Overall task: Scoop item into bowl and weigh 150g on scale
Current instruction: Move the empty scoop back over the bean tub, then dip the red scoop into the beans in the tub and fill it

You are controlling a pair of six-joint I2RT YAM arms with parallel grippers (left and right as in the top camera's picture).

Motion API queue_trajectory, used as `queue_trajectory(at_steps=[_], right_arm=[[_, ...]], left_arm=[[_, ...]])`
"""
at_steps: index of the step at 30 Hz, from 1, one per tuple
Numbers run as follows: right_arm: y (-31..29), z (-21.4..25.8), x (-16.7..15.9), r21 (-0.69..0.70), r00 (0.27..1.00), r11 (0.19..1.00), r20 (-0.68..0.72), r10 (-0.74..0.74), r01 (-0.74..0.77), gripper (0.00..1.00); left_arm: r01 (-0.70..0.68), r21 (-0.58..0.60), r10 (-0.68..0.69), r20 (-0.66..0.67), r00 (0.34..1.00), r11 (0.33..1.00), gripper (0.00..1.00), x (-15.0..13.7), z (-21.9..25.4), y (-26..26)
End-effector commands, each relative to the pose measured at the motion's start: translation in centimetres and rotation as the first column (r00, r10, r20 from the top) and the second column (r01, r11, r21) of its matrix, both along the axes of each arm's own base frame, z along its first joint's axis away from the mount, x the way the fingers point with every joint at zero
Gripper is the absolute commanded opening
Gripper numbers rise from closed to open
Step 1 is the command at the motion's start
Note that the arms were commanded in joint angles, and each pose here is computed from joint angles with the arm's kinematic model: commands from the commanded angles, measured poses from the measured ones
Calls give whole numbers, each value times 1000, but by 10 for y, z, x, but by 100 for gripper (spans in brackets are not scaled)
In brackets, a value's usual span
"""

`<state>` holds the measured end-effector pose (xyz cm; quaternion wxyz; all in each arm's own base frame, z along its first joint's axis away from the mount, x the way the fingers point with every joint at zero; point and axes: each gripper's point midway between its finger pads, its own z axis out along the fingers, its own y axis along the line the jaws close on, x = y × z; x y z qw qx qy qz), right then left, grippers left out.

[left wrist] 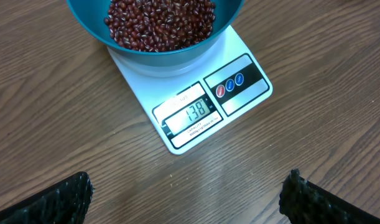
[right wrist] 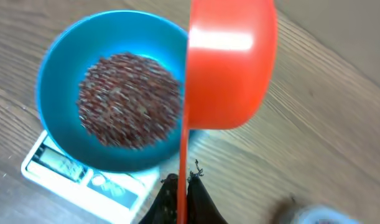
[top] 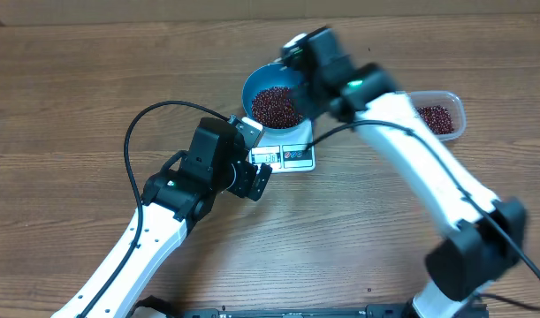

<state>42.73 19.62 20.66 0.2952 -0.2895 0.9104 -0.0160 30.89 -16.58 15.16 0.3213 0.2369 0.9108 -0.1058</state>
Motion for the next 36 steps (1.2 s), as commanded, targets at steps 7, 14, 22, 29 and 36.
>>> queue_trajectory(at_steps=[7,14,22,29,36], right_arm=[[-153,55,-18,101,951,945,-56,-305,310,4],[-230,10,-42,49,844,856,-204,-495,514,4],[-260,-61,-49,-8,770,813,-315,-555,583,4],[-259,-99,-43,-49,776,845,-369,-511,533,4],[-254,-120,-51,-66,761,863,-442,-476,502,4]], left_arm=[[-5,9,5,-2,1000,1000,100,1,-3,2],[-5,9,5,-2,1000,1000,100,1,-3,2],[-5,9,5,-2,1000,1000,100,1,-3,2],[-5,9,5,-2,1000,1000,100,1,-3,2],[-5,9,5,-2,1000,1000,100,1,-3,2]])
